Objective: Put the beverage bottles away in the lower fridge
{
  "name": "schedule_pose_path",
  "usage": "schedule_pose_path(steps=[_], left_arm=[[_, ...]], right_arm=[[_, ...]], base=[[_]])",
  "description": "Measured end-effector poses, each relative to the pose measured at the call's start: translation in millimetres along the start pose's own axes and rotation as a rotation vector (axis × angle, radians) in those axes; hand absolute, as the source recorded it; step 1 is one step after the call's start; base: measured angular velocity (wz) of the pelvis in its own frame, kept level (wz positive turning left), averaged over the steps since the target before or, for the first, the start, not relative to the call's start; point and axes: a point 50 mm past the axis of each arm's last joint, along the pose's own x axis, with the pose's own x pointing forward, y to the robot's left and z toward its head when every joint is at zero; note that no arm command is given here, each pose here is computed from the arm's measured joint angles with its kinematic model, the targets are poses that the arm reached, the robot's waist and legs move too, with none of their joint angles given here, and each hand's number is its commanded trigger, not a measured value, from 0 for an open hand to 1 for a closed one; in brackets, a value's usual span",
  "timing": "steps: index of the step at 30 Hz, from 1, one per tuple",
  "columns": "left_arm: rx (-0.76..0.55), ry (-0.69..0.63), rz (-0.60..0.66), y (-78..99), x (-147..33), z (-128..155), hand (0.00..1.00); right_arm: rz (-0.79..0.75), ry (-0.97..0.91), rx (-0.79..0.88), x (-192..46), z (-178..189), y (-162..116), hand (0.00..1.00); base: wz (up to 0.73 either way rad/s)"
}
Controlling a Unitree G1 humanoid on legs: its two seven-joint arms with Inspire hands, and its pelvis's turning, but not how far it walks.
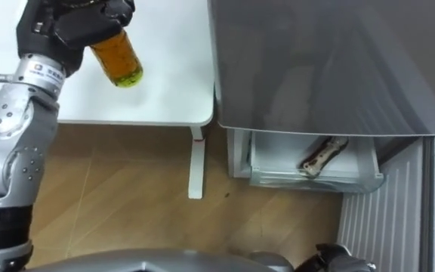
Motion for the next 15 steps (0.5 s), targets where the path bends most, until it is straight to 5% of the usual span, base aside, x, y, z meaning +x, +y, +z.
schedule_pose_path(steps=[4,15], left_arm=[[-0.093,0.076,-0.094,-13.1,-11.2,-19.4,1.00],[-0.166,0.315,-0.093,-20.0,-37.8,-74.9,1.00]], right_arm=[[-0.017,-0.044,-0.028,-0.6,11.8,-2.0,0.00],[0.086,-0.332,-0.047,-12.4,76.0,25.3,0.00]], base=[[0.05],[0.04]])
